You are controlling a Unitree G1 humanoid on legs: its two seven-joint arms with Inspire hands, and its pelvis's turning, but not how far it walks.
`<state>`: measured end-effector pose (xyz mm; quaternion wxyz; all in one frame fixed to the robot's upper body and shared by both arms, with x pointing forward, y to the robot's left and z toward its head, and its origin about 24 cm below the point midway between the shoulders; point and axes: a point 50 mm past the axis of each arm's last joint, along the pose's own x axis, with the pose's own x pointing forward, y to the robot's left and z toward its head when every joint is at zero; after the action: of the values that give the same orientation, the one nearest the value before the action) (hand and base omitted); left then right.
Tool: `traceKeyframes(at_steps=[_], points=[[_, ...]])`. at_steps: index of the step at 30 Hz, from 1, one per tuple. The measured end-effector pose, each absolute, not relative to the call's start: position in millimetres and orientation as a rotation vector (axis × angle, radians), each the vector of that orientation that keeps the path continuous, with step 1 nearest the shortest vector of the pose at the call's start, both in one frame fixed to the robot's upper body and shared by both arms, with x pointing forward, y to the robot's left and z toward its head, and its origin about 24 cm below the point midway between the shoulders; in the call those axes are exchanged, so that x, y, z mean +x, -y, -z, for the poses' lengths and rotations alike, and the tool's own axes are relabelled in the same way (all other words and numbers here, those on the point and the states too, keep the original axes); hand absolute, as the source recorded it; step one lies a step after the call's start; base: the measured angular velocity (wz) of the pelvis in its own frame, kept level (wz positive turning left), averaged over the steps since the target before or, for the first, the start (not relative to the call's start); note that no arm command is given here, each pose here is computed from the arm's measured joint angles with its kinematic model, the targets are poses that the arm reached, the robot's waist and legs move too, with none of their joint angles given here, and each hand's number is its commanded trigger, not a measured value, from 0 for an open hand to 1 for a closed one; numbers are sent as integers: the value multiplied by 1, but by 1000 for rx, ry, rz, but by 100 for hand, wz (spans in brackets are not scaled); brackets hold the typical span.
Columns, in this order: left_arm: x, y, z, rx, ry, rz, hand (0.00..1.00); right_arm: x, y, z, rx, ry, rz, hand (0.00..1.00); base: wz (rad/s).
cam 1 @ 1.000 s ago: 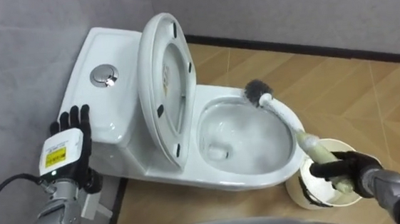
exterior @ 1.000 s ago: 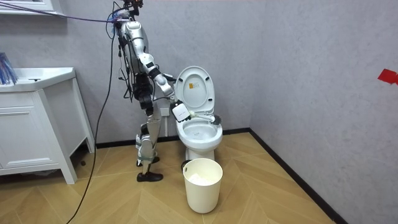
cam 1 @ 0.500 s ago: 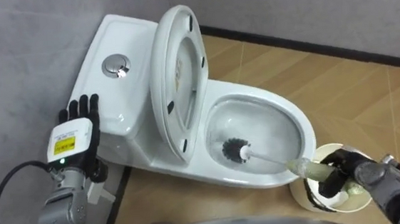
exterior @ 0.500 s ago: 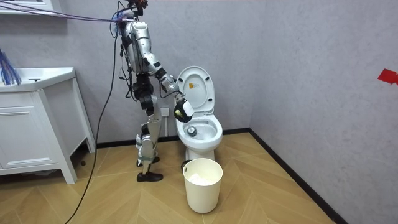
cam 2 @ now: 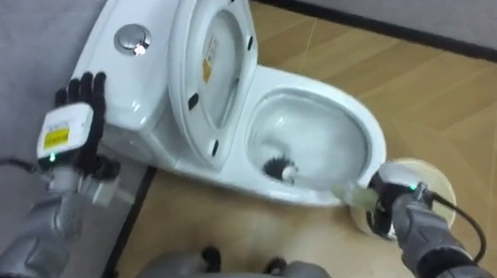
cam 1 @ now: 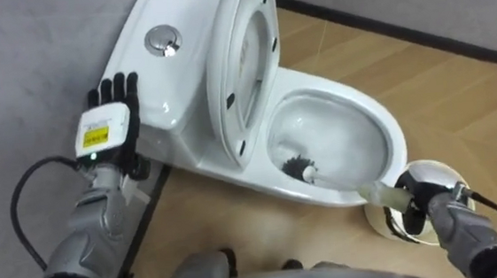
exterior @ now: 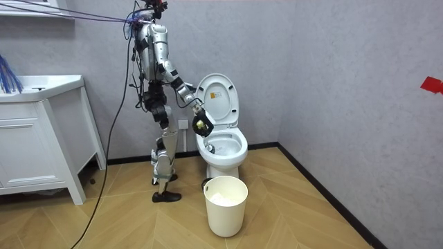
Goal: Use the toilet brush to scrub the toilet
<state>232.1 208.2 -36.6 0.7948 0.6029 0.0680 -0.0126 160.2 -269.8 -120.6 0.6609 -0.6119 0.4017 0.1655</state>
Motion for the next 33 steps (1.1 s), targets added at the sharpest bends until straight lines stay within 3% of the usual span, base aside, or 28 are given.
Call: traceKeyframes(at_steps=[7, 15, 26, 33], points=[[281, -187, 0, 1257, 110, -66, 0, 230, 273, 87, -1505, -761, -295, 100, 9], [312, -164, -42, 1208, 341, -79, 0, 310, 274, 17, -1629, -576, -155, 100, 5], [314, -173, -64, 1216, 496, -182, 0, 334, 284, -17, -1194, -617, 102, 100, 3], [316, -184, -66, 1246, 469, -252, 0, 344, 287, -34, -1116, -579, 162, 100, -4]])
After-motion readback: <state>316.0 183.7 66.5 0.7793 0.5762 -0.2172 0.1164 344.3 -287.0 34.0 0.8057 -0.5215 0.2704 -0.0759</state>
